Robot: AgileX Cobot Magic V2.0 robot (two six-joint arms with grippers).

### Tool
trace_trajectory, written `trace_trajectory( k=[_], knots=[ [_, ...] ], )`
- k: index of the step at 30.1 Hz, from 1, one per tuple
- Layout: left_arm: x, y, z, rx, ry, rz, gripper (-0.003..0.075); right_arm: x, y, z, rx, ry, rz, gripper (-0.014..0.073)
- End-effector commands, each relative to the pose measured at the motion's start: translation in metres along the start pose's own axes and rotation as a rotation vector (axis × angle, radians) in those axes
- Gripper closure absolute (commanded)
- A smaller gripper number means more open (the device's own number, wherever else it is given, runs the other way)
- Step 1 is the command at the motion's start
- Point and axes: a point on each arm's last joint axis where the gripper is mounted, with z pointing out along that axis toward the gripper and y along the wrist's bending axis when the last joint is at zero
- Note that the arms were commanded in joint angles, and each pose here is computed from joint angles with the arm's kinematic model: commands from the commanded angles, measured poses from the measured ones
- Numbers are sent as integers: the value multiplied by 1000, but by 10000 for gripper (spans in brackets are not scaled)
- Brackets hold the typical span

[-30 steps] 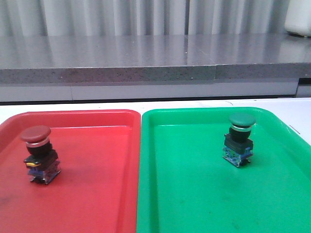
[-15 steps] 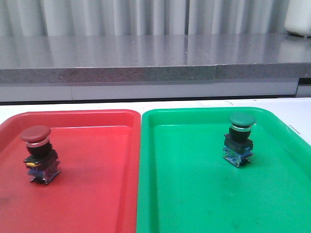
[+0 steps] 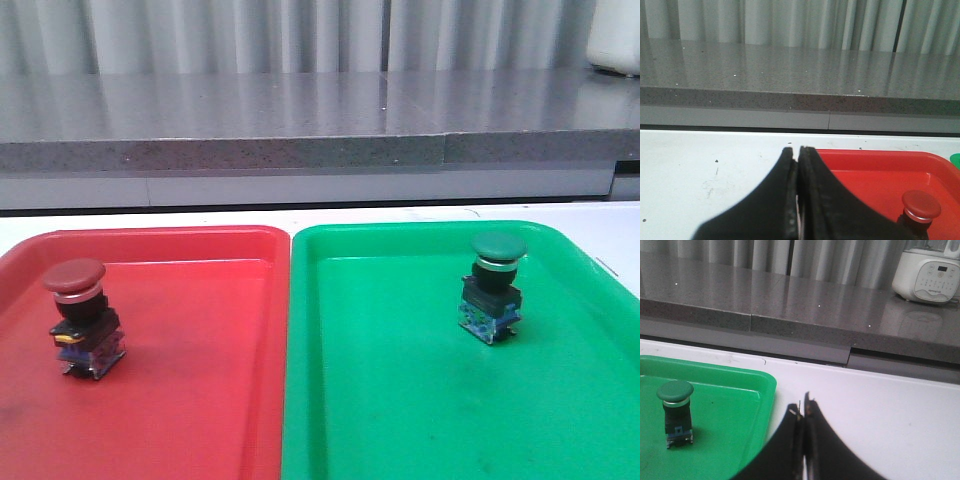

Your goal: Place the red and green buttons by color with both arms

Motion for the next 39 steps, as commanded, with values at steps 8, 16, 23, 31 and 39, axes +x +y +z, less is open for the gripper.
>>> trace_trajectory(
  k=[8, 16, 23, 31, 39],
  knots=[
    [-1, 0, 0, 2, -78, -4, 740, -10, -1, -2, 9, -99, 46, 703],
    [-1, 0, 0, 2, -78, -4, 740, -10, -1, -2, 6, -105, 122, 703],
    [-1, 0, 0, 2, -78, -4, 740, -10, -1, -2, 6, -100, 122, 703],
    [-1, 0, 0, 2, -78, -4, 740, -10, -1, -2, 3, -99, 122, 703],
    [-1, 0, 0, 2, -78, -4, 740, -10, -1, -2, 3, -99, 122, 703]
  ],
)
